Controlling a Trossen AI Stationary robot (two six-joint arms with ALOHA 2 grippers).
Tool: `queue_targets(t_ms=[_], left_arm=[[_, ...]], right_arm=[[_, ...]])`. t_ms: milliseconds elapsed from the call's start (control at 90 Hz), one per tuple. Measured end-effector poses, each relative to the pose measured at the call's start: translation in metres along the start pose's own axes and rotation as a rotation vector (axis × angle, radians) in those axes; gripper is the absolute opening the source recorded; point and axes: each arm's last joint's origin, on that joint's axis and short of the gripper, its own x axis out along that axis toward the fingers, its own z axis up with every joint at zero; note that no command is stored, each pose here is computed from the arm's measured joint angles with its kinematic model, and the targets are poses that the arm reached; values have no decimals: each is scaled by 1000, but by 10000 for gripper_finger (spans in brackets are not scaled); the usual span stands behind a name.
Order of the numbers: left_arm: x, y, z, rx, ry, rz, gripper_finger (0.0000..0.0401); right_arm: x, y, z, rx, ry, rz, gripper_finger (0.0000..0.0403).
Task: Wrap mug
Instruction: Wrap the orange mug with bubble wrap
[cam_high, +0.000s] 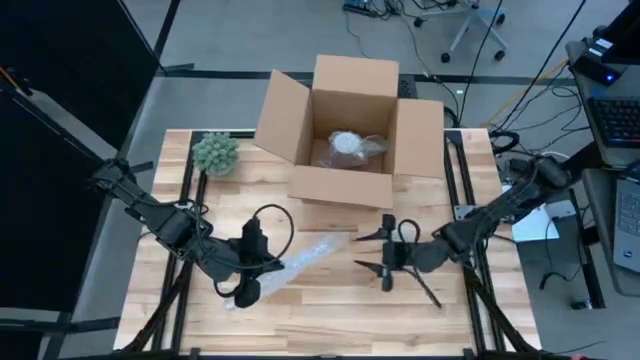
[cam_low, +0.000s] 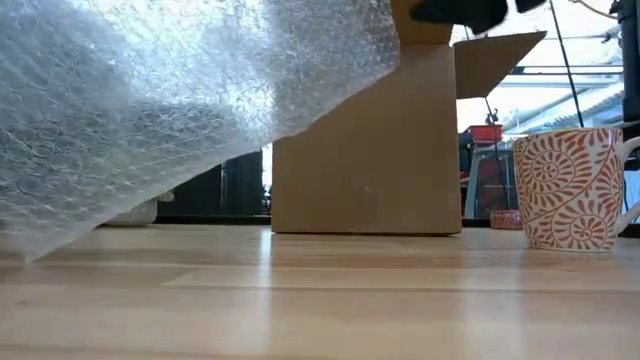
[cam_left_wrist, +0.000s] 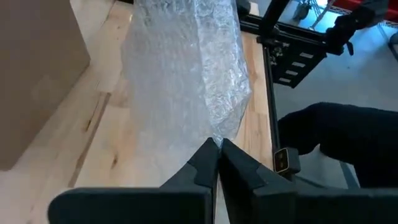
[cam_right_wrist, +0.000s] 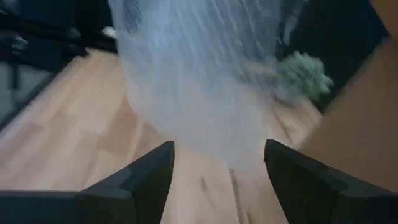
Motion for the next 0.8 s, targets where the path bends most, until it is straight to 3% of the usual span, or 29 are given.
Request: queue_targets(t_ms=[344, 411, 544, 678, 800], left_arm=[[0, 0, 0, 26, 1, 0, 0], [0, 0, 0, 26, 2, 0, 0], [0, 1, 0, 28, -10, 22, 0], [0, 3, 1, 27, -59, 99, 0], [0, 4, 2, 25, -77, 126, 0]], right_arm=[[23, -14, -9, -8, 17, -23, 233], [24, -14, -8, -6, -1, 27, 233], [24, -10, -4, 52, -55, 231, 225], [23, -8, -4, 100, -59, 334, 175], [22, -6, -4, 109, -61, 400, 90]])
